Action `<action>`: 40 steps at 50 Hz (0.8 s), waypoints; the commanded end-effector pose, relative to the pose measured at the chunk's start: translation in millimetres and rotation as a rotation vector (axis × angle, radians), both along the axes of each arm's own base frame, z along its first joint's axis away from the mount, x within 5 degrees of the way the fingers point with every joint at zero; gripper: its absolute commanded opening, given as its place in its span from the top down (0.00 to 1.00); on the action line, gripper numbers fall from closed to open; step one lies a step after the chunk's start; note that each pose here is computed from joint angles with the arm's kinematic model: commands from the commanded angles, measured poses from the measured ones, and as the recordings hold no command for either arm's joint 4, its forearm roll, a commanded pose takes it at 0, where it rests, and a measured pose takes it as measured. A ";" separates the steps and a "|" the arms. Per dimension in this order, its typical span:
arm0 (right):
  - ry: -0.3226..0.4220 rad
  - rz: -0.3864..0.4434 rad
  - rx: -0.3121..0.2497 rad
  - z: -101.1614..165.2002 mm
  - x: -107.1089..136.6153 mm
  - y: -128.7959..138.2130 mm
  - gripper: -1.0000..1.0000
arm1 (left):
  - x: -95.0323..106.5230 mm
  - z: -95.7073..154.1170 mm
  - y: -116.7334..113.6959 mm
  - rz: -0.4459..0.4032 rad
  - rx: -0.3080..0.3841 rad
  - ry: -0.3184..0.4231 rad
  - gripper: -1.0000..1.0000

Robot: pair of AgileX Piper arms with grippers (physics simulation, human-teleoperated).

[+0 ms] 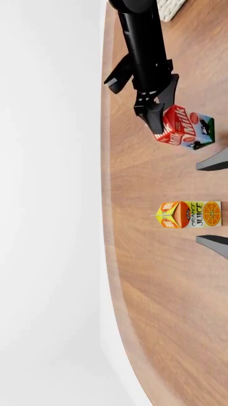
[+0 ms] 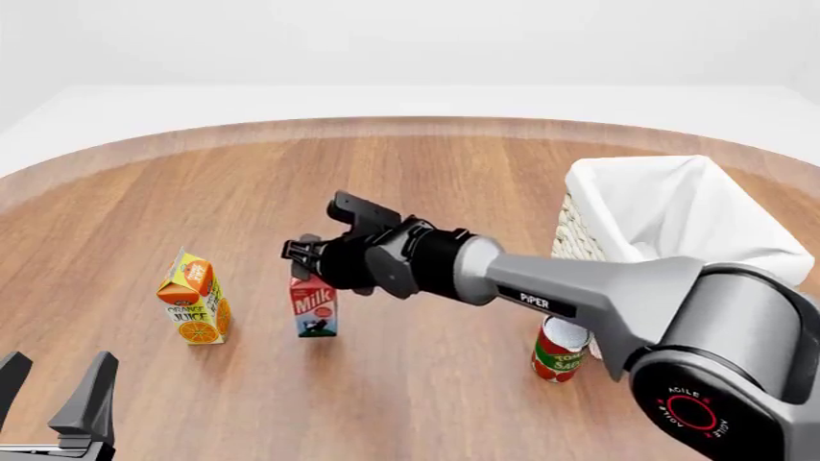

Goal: Pick the milk and place it in the basket.

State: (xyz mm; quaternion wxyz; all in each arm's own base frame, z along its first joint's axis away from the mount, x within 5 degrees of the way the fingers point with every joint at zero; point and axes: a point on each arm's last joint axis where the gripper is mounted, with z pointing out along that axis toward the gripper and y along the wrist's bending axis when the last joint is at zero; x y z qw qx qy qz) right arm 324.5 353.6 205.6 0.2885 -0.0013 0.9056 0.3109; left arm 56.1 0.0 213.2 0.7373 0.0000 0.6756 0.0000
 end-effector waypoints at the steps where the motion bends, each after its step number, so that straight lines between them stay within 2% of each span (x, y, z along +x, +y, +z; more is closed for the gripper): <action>1: -0.023 -0.016 0.047 19.1 0.7 -4.6 1.00 | 0.0 0.0 0.0 0.000 0.000 0.000 0.00; 40: -0.083 -0.053 0.064 53.4 6.0 -39.1 1.00 | 0.0 0.0 0.0 0.000 0.000 0.000 0.00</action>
